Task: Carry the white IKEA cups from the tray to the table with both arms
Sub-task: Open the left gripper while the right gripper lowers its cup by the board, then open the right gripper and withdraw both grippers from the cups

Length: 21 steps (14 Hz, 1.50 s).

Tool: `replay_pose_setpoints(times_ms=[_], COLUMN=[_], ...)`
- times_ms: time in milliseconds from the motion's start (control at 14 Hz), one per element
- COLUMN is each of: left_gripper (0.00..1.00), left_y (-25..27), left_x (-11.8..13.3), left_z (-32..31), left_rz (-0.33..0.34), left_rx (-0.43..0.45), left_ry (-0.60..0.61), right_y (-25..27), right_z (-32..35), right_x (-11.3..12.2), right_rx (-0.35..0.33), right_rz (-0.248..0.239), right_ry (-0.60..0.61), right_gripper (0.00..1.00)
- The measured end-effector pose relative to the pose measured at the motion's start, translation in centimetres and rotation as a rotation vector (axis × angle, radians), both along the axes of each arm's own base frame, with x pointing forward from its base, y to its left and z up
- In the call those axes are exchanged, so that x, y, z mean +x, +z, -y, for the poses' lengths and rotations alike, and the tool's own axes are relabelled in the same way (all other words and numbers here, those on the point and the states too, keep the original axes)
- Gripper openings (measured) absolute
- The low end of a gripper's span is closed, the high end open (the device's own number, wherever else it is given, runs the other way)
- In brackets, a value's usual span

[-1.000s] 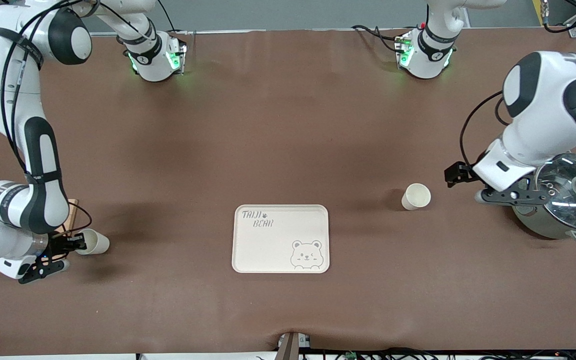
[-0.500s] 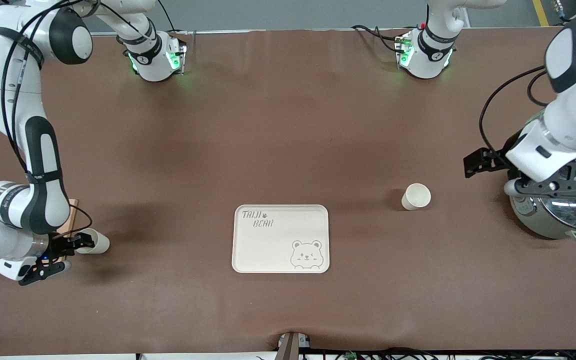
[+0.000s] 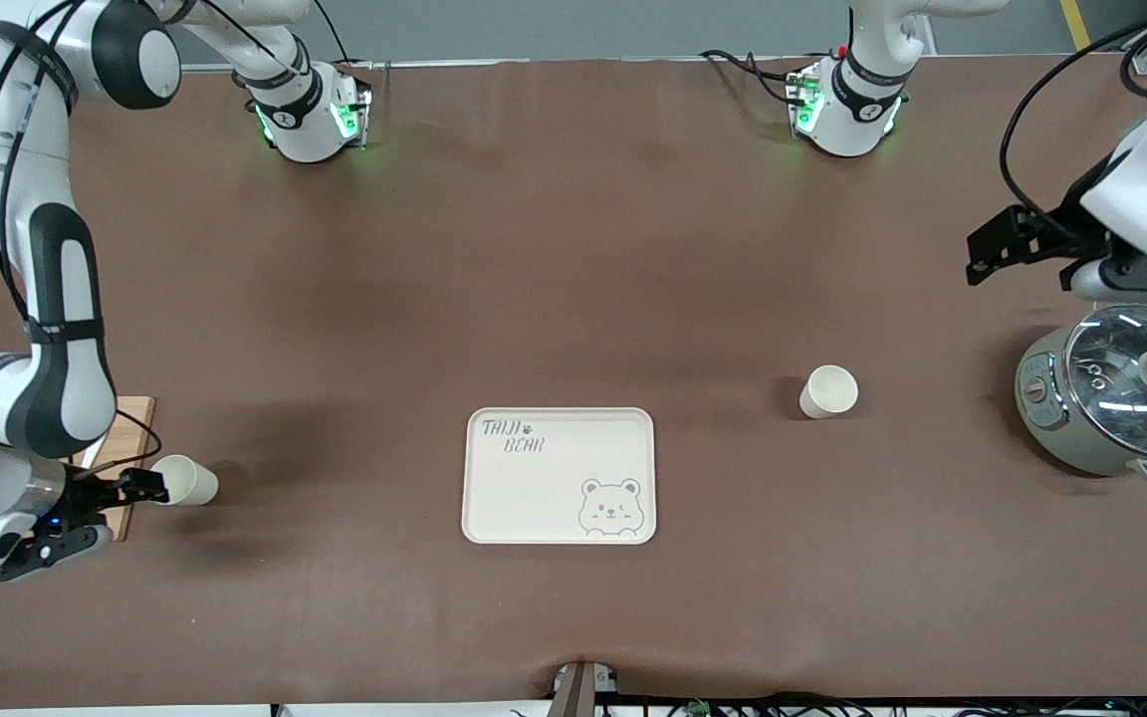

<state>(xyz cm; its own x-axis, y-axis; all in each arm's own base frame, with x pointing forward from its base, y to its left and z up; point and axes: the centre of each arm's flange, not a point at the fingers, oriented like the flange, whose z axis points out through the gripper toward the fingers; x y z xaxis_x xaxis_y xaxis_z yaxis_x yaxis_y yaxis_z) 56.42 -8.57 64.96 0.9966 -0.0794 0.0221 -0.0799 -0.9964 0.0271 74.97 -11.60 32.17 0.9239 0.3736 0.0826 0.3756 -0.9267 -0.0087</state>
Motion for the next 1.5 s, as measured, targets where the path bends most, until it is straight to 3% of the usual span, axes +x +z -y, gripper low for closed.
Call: replay_pose_setpoints(times_ms=[143, 500, 1071, 1500], left_gripper=[1.00, 1.00, 1.00, 1.00], left_y=[0.5, 0.5, 1.0, 0.0], left_x=[-0.5, -0.6, -1.0, -0.6], left_z=[0.1, 0.5, 0.2, -0.6], left_rz=[-0.001, -0.003, 0.003, -0.015], left_rx=[0.000, 0.000, 0.000, 0.003], left_ry=[-0.007, -0.019, -0.027, -0.011], right_y=[4.1, 12.8, 21.1, 26.8], right_z=[-0.4, -3.5, -4.7, -4.8], right_x=[-0.3, -3.3, -7.8, -11.0], right_rx=[0.008, 0.052, 0.070, 0.084], right_rz=[0.022, -0.064, -0.132, -0.114], right_ry=[-0.055, -0.248, -0.368, -0.472], right_gripper=[1.00, 1.00, 1.00, 1.00])
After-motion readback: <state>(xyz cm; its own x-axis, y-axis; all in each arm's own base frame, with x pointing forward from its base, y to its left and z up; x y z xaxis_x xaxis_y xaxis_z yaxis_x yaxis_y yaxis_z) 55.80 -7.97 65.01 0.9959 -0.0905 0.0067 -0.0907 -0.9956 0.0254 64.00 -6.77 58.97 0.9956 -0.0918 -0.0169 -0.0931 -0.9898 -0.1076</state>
